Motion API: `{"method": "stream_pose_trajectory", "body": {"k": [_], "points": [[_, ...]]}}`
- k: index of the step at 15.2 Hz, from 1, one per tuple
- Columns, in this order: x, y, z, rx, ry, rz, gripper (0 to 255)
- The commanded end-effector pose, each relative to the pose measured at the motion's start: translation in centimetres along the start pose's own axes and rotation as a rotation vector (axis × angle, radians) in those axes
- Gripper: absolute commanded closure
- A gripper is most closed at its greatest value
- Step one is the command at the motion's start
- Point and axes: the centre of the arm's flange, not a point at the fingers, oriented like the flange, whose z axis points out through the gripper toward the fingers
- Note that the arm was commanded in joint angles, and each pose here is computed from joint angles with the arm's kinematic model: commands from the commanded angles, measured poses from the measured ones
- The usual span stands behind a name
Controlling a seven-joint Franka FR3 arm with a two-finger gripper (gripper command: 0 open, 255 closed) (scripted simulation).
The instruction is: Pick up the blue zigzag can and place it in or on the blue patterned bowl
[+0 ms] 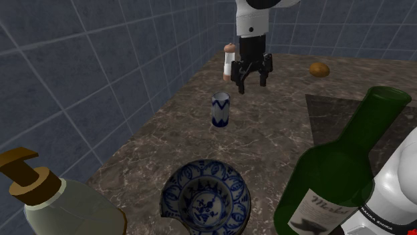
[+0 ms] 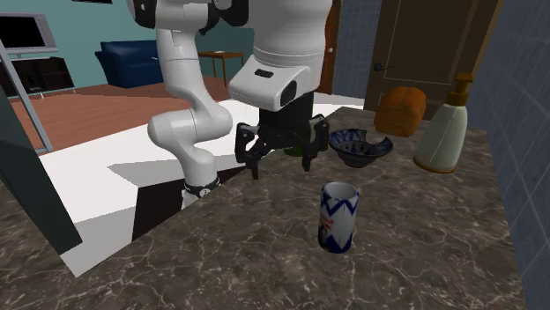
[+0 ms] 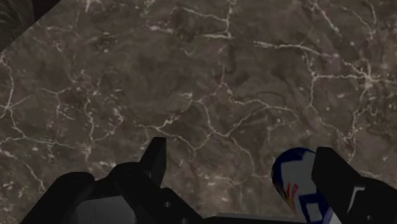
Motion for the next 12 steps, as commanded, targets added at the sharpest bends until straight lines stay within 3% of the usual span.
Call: {"method": "stream_pose_trajectory", "body": {"k": [1,8,12], "points": [[1.8,-1.8,0.0,0.012,-0.009,0.013,0],[8.3,-8.1,0.1,0.053,-0.038,0.056,0],[8.3,-8.3,1.7,0.053,-0.038,0.056,0]]}}
